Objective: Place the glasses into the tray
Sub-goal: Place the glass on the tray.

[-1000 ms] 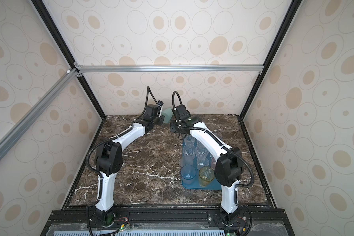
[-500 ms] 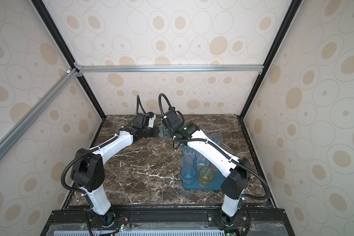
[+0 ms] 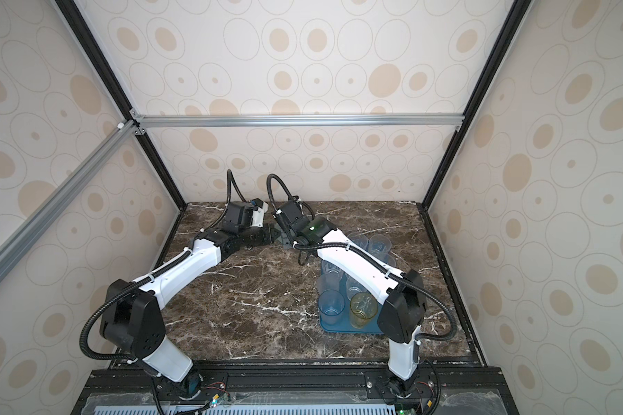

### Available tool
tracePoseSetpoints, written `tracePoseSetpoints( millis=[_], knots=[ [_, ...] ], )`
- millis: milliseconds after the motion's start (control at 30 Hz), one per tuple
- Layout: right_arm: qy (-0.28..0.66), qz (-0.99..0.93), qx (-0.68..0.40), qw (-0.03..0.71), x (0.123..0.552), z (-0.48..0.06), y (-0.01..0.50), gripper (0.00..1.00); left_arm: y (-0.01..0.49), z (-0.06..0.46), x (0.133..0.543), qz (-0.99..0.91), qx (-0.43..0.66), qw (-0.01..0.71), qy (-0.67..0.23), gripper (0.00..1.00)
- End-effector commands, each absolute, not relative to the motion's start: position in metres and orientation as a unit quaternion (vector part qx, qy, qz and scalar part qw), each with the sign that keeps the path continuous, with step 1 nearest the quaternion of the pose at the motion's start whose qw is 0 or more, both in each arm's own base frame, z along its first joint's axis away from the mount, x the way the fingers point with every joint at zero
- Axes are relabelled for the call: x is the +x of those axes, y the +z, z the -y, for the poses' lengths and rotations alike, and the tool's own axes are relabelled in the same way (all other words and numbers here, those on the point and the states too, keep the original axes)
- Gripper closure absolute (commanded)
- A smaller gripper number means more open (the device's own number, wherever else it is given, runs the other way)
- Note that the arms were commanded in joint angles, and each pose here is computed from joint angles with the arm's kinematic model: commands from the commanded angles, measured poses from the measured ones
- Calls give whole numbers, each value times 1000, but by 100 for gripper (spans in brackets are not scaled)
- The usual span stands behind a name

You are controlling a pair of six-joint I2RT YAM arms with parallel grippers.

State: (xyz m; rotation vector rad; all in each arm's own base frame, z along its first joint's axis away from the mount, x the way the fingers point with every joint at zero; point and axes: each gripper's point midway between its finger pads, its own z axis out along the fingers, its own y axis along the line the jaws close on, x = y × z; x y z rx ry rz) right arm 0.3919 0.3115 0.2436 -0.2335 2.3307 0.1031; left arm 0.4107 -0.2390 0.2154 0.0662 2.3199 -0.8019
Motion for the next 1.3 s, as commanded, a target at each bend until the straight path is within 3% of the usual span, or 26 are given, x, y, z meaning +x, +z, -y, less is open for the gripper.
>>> tracePoseSetpoints(
  millis=[0,167,300,500,667,1067,1267],
  knots=[
    [-17,-908,-104,406,395,-311,246,52,238,246,401,-875,24,343,-341,100],
    [-106,-889,-114,431,401,-313,246,60,243,253,396,-866,23,335,-370,100],
    [-139,-881,-102,440,405,-310,250,74,243,254,392,-865,22,332,-377,99],
    [-145,-877,-104,446,406,-308,257,87,256,254,388,-855,24,342,-389,74],
    [-141,-878,-108,445,408,-312,256,91,272,256,386,-845,38,350,-403,61],
    [-92,-895,-117,420,409,-315,265,95,311,189,380,-830,12,430,-354,45],
    [-65,-910,-114,394,406,-311,271,97,321,168,382,-820,1,465,-335,42]
  ],
)
